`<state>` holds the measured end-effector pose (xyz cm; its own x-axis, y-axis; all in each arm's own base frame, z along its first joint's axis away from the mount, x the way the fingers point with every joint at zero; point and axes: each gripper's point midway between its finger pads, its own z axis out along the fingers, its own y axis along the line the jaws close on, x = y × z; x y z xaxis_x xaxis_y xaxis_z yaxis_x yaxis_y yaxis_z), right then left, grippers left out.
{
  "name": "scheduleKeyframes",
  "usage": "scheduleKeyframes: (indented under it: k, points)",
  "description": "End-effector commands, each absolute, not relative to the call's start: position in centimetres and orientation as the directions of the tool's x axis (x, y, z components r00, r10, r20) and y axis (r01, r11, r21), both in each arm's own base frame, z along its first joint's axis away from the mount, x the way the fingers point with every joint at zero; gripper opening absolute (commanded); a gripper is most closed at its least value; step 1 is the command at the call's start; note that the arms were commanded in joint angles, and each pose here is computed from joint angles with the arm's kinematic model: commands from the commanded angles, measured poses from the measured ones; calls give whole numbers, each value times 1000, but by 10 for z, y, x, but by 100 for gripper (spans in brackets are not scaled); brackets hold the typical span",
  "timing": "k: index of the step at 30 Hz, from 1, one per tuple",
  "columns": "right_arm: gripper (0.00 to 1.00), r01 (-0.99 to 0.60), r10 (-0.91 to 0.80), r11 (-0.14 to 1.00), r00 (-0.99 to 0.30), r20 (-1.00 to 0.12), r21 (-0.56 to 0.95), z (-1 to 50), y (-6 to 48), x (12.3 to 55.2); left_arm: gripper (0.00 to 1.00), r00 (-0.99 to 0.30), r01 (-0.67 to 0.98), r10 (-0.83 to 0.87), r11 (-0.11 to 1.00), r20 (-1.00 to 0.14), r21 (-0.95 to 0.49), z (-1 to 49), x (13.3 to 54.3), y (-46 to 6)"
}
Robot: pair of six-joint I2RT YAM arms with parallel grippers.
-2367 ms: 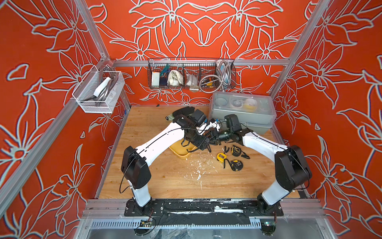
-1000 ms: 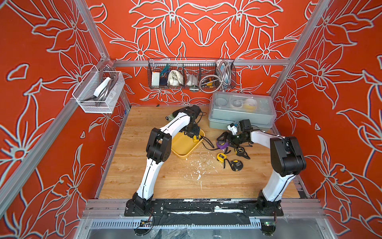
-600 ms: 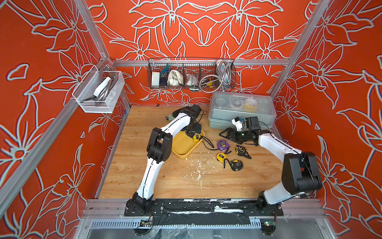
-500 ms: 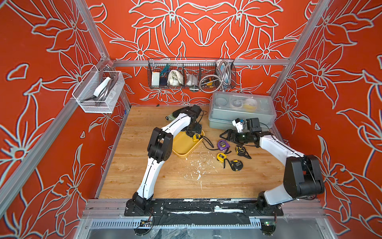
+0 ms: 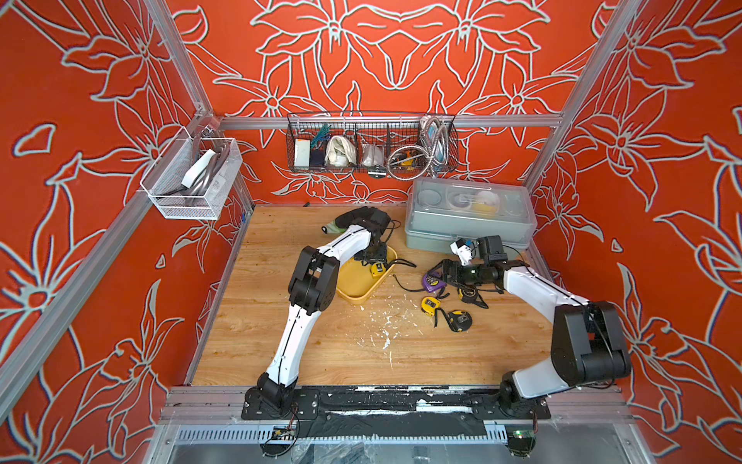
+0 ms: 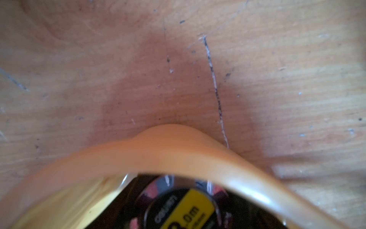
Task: Take the tape measure out of the storage box
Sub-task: Pick up the tape measure from the storage box.
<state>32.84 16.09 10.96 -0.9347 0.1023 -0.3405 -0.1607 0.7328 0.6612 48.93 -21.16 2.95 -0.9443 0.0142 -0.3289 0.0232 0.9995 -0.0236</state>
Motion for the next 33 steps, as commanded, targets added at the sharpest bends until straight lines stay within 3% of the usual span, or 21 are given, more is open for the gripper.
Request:
scheduleKeyframes:
  k: [1, 4, 9, 26, 28, 33]
  points:
    - [100, -171, 82, 727, -940, -332, 665, 105, 166, 325, 78, -954, 0, 7, 1000, -301, 22, 27, 477, -197]
    - [100, -170, 80, 728, -941, -328, 665, 104, 168, 325, 99, -950, -23, -19, 1000, -313, 11, 32, 478, -197]
    - [100, -176, 75, 733, -939, -334, 657, 104, 169, 326, 99, -932, -62, -81, 996, -352, -64, 35, 482, -205]
    - [100, -182, 41, 742, -948, -314, 645, 98, 171, 311, 99, -868, -2, -33, 998, -496, -63, 21, 526, -217]
    - [100, -181, 39, 743, -949, -312, 644, 96, 172, 310, 95, -865, 11, -25, 998, -501, -68, 22, 529, -221]
    - [100, -186, 36, 740, -949, -315, 647, 95, 175, 309, 72, -873, 10, -26, 997, -487, -72, 24, 530, -224]
